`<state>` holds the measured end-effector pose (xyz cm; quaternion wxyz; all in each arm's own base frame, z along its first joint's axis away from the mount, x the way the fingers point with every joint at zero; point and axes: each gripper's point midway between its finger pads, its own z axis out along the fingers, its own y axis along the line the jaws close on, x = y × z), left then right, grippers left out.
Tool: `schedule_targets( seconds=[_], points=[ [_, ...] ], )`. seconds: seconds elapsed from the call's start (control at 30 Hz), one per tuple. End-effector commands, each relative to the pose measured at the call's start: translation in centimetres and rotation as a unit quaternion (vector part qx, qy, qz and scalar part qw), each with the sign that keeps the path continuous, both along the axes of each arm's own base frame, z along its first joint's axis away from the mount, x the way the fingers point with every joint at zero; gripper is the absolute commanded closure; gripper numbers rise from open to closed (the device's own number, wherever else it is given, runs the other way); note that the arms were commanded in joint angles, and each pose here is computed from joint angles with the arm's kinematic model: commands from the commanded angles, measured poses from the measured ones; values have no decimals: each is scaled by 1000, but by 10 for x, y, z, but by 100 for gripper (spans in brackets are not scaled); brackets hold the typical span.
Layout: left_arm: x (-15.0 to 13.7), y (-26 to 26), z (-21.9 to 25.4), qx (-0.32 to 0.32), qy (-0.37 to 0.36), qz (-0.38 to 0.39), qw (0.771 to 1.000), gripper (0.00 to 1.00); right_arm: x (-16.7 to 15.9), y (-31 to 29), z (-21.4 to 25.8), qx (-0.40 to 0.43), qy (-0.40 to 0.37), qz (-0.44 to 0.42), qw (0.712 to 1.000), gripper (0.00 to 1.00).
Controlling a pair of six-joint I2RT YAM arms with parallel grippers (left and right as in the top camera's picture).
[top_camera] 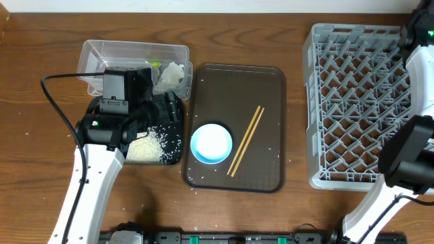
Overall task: Sort waste into correct bins and load items into the dishwasher rack
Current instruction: 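Carry the blue plate into the dish rack with the right gripper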
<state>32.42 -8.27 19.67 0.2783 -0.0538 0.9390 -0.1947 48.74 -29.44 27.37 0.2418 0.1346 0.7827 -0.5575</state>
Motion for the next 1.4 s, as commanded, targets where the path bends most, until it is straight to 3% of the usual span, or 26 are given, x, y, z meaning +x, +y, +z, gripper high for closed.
schedule_targets(
  seconds=[0.0,0.23,0.43,0.9,1.17,1.27,1.37],
  points=[
    [1,1,0,7,-2,-4,1000,27,2,-6,5,-6,48,36,998,99],
    [1,1,0,7,-2,-4,1000,26,14,4,-10,6,122,106,987,99],
    [1,1,0,7,-2,-4,1000,27,15,9,-19,16,124,111,986,99],
    [1,1,0,7,-2,-4,1000,27,-14,57,-84,188,69,55,978,99],
    [1,1,0,7,-2,-4,1000,26,-17,103,-121,318,77,95,940,76],
    [1,1,0,7,-1,-4,1000,26,-18,104,-113,320,59,88,942,69],
    [1,1,-1,7,0,-4,1000,26,-20,108,-88,321,30,100,941,53]
  ],
)
